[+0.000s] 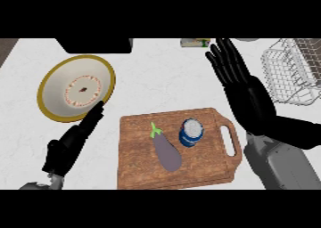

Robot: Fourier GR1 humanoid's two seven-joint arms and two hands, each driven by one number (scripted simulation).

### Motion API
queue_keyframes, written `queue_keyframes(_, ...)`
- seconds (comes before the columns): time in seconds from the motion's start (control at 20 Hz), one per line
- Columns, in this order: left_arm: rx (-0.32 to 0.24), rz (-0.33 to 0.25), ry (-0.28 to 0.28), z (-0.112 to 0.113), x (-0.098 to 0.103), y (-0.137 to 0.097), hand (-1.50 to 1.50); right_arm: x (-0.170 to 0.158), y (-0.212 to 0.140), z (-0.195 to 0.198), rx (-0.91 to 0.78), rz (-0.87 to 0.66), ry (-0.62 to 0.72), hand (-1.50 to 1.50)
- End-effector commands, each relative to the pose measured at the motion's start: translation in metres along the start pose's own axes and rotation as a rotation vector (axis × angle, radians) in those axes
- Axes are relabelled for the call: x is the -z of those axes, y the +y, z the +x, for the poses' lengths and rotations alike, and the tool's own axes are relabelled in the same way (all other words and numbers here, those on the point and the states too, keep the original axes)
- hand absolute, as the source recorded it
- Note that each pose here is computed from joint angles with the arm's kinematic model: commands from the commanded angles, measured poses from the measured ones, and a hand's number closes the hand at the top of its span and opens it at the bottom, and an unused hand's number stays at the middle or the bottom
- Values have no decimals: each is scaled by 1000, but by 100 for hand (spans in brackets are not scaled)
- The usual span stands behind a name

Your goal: Pick the can from the cutting board and place it in the tiered basket

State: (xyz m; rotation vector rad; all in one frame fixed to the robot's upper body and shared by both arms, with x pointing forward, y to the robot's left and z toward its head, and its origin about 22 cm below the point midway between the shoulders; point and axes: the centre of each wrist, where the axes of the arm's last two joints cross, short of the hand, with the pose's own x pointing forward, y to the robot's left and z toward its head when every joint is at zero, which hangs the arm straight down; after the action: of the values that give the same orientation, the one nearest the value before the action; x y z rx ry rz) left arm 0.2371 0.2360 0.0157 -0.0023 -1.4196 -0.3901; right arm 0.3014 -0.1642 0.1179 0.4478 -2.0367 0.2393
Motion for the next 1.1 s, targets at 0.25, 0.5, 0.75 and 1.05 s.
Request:
queue_keyframes(0.25,-9,350,209,-37,-32,75,0,-127,-9,-97,458,-634,213,150)
queue_keyframes(0.5,-81,352,282,-54,-41,83,0,-158,14,-107,75,-851,107,-150)
queue_keyframes(0.75,-48,348,253,-49,-36,89,0,-219,3,-127,-376,-766,591,-150)
queue_keyframes(1.05,-64,358,267,-51,-38,96,0,-205,-7,-105,-488,-576,850,-150)
